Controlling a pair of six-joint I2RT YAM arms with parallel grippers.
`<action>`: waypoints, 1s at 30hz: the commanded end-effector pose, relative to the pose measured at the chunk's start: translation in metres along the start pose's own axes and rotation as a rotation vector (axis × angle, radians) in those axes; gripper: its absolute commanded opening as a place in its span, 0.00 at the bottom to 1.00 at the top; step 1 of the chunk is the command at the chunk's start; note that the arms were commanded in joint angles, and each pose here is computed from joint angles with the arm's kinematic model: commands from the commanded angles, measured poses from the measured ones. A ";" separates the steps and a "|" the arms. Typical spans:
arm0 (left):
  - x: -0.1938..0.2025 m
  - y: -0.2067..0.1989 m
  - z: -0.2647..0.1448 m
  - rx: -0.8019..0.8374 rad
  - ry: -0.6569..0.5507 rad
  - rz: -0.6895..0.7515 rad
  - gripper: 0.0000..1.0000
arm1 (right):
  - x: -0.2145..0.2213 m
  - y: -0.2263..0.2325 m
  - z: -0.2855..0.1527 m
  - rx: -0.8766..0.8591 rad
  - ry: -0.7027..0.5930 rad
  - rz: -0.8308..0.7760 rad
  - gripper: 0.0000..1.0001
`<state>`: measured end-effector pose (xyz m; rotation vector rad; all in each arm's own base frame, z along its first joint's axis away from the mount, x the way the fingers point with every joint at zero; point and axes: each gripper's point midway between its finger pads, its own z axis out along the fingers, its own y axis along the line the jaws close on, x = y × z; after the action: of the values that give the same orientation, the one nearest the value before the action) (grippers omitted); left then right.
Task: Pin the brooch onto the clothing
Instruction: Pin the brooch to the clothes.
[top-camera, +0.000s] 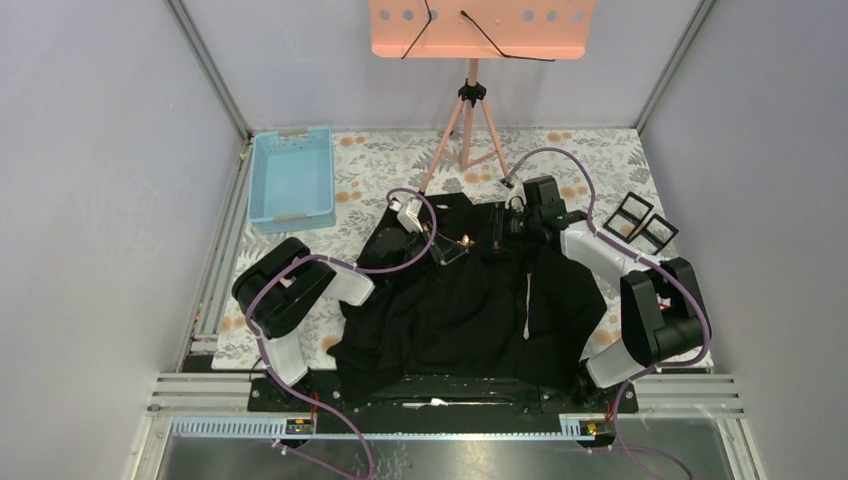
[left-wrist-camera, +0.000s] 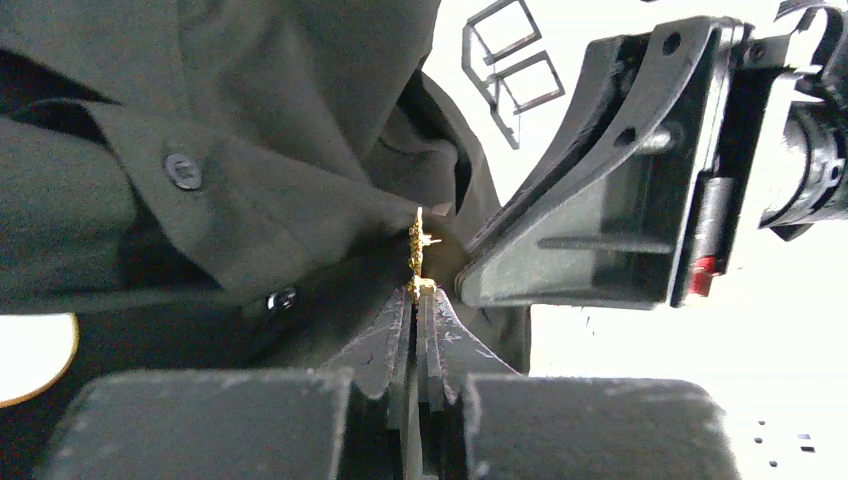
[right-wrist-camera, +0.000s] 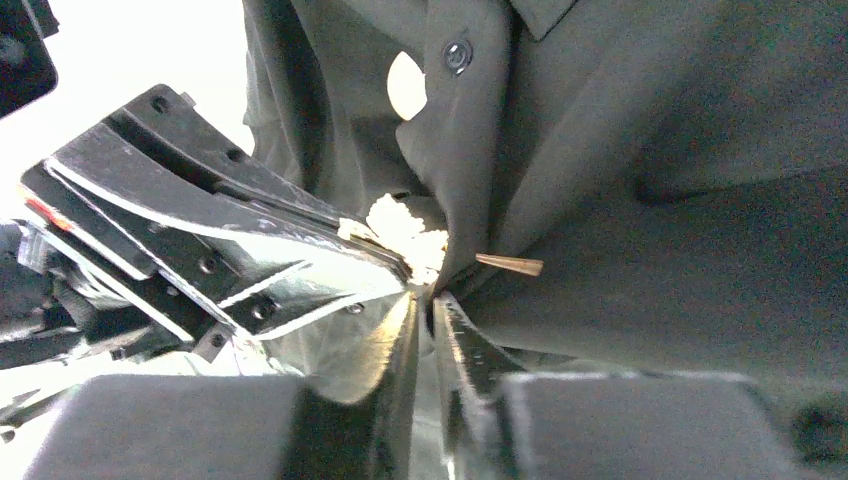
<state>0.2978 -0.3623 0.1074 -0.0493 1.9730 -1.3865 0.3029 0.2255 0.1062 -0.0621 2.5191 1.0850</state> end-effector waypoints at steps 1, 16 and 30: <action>-0.021 -0.033 0.000 0.129 -0.082 0.038 0.00 | -0.014 0.018 -0.021 -0.015 -0.057 -0.081 0.34; -0.019 -0.041 -0.004 0.173 -0.074 0.089 0.00 | -0.033 -0.009 -0.073 0.222 -0.272 -0.128 0.61; -0.019 -0.045 -0.010 0.194 -0.078 0.106 0.00 | -0.033 -0.054 -0.024 0.197 -0.273 0.002 0.64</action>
<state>0.2937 -0.3637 0.1250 0.0240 1.8687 -1.4313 0.3105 0.1575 0.0871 0.1182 2.4728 0.7210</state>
